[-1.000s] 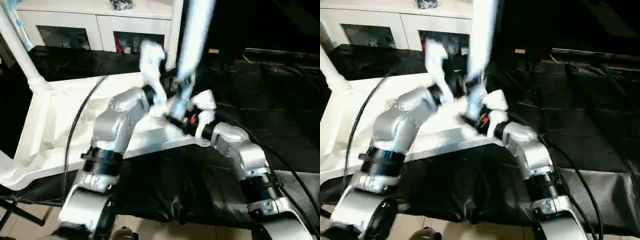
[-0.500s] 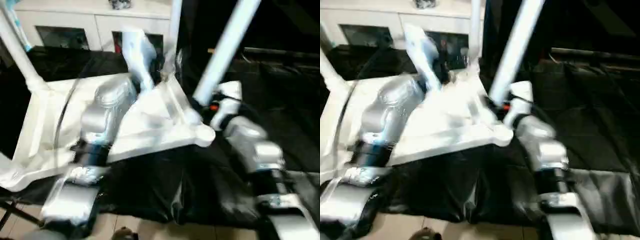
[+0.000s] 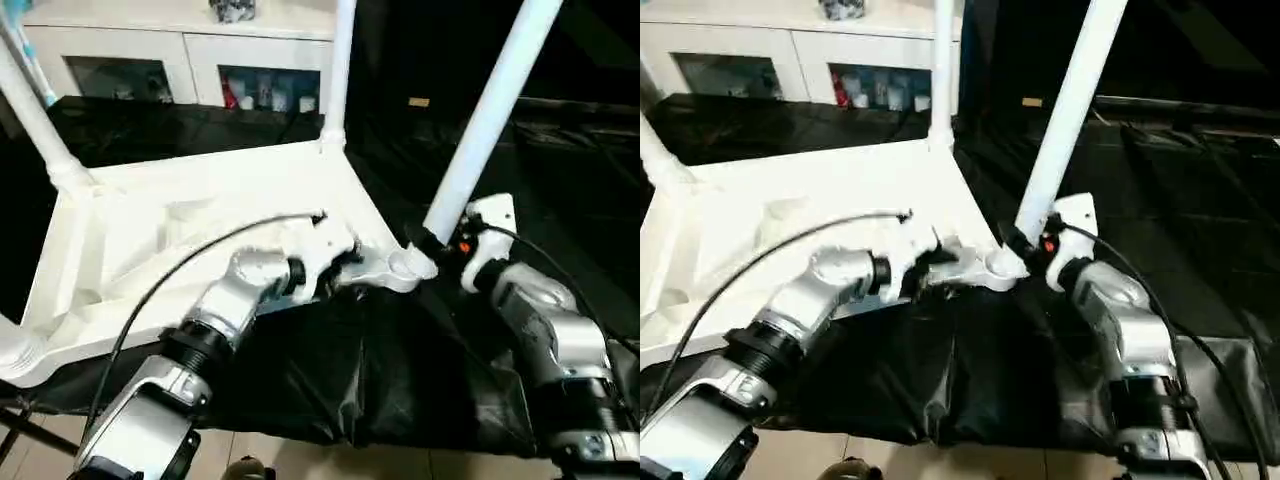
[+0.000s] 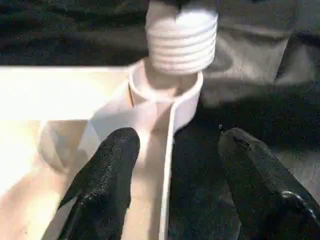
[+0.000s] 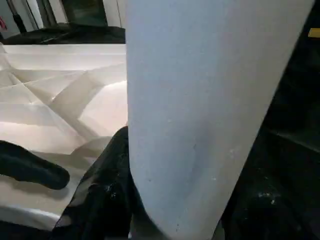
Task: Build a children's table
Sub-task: Insert table leg to table base
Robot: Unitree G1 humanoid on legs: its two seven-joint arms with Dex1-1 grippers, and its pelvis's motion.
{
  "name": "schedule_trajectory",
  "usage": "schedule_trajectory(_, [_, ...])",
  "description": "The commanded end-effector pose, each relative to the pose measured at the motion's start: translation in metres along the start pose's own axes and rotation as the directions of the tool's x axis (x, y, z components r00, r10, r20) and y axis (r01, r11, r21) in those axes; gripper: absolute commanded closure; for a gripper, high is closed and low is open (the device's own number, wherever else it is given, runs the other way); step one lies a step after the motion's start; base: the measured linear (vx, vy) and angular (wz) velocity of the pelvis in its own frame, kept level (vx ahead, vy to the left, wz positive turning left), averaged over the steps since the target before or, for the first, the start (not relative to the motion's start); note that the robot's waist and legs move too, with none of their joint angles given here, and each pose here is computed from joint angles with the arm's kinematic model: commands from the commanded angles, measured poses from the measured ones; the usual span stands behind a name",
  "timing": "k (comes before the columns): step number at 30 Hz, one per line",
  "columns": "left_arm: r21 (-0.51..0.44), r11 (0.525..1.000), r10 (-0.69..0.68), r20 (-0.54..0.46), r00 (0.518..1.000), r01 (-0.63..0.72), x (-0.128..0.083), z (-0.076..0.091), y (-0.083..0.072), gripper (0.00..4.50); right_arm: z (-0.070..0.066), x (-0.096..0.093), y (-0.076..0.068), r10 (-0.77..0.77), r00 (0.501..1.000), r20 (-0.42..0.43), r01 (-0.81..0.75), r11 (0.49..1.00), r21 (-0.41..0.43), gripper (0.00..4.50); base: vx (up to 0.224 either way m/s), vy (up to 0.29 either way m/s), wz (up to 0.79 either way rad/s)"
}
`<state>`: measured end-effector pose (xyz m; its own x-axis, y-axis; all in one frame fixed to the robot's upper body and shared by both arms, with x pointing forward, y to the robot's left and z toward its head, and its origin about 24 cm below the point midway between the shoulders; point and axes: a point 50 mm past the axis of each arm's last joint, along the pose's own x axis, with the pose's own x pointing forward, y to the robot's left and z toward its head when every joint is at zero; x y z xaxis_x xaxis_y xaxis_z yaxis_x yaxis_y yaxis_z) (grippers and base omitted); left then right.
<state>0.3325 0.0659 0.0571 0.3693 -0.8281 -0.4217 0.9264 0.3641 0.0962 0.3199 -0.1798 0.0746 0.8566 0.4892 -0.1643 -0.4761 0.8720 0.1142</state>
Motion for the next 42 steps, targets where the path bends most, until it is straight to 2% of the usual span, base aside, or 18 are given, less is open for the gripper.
schedule_trajectory(1, [0.052,0.999,0.018,-0.038,0.999,-0.016,0.0,0.003,0.007,1.97,0.005,-0.002,0.001,0.001,1.0,0.004,-0.001,1.0,-0.013,2.62,0.0,0.0,0.0])
schedule_trajectory(4, [0.038,0.999,0.035,-0.046,0.998,-0.034,0.0,0.001,0.01,2.31,0.004,-0.003,0.001,0.0,1.0,-0.001,0.0,1.0,-0.019,2.62,0.0,0.0,0.0])
schedule_trajectory(6, [0.031,0.999,0.032,-0.043,0.999,-0.031,0.0,0.0,0.011,2.33,0.004,-0.002,0.001,0.002,1.0,-0.002,-0.002,1.0,-0.019,2.62,0.0,0.0,0.0])
schedule_trajectory(13, [0.011,0.999,-0.032,-0.058,0.998,0.033,-0.002,-0.005,0.008,2.97,0.004,-0.001,0.003,0.013,1.0,-0.006,-0.013,1.0,-0.018,2.62,0.0,0.0,0.0])
schedule_trajectory(17, [0.01,0.999,-0.037,-0.068,0.997,0.038,-0.002,-0.006,0.009,3.15,0.004,0.0,0.004,0.024,1.0,-0.008,-0.024,1.0,-0.019,2.62,0.0,0.0,0.0])
schedule_trajectory(19, [0.007,0.999,-0.048,-0.074,0.996,0.048,-0.002,-0.007,0.009,3.43,0.004,0.0,0.005,0.04,0.999,-0.013,-0.04,0.999,-0.023,2.62,0.0,0.0,0.0])
schedule_trajectory(29, [-0.013,0.997,-0.081,-0.081,0.993,0.08,-0.005,-0.012,0.008,4.28,0.006,0.001,0.009,0.134,0.99,-0.041,-0.136,0.99,-0.033,2.62,0.0,0.0,0.0])
schedule_trajectory(39, [0.03,0.986,-0.162,-0.098,0.982,0.165,-0.011,-0.021,0.0,4.5,0.008,0.005,0.013,0.203,0.978,-0.054,-0.205,0.978,-0.038,2.62,0.0,0.0,0.0])
schedule_trajectory(42, [0.071,0.976,-0.192,-0.139,0.971,0.203,-0.017,-0.026,-0.002,4.5,0.006,0.005,0.017,0.251,0.963,-0.095,-0.257,0.965,-0.05,2.62,0.0,0.0,0.0])
